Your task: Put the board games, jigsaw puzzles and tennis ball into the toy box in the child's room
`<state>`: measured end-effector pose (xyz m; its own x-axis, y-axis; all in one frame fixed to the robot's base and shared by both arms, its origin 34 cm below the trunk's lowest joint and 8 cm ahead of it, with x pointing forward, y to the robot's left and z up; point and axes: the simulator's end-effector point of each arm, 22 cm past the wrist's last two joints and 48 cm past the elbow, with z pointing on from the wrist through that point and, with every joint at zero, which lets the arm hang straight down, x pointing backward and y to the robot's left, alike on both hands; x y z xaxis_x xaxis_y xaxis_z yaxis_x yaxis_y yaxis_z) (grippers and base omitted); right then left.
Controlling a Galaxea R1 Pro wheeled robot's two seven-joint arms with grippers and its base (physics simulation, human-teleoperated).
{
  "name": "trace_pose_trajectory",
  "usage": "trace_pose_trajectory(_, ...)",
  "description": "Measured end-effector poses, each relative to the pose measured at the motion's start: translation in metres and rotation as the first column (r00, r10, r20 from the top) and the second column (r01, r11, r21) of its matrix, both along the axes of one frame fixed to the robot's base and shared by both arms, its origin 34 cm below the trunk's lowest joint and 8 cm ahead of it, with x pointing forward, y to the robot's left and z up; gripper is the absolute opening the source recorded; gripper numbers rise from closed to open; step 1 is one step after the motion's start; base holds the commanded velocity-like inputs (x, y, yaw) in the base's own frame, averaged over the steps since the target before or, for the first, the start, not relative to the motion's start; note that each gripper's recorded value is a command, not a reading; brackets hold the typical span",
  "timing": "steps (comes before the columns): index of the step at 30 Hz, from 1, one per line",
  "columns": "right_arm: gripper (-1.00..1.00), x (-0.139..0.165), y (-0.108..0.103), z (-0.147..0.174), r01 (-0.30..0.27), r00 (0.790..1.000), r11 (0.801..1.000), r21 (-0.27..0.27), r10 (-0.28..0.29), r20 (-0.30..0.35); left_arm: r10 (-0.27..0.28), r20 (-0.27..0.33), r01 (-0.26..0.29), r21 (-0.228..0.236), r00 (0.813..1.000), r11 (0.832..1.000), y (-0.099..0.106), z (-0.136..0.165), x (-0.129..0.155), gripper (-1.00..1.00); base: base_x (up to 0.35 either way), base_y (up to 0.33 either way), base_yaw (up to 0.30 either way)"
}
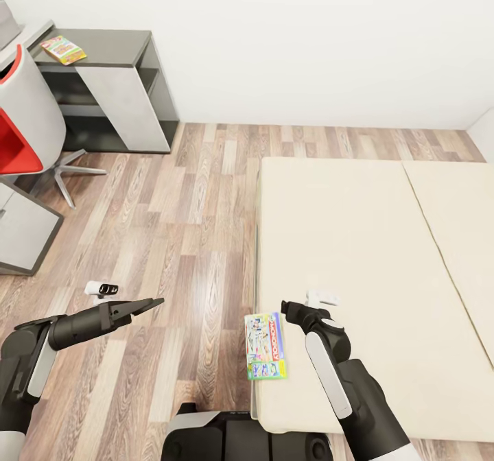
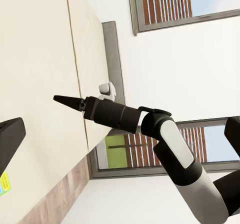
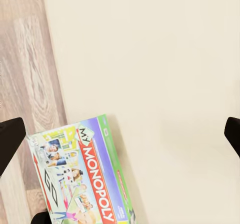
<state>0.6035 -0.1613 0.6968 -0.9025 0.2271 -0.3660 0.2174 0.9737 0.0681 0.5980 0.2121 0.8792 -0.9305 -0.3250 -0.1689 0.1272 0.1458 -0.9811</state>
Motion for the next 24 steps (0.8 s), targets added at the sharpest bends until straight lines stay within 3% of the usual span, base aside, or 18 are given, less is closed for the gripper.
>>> trace_pose_trajectory(24, 1.0, 0.009, 0.002, 0.014, 0.004, 0.999, 1.0, 0.006, -0.005, 0.033, 0.0, 0.027, 0.0, -0.001, 1.0, 1.0, 0.0, 0.013, 0.003, 1.0, 0.0, 0.0, 0.0)
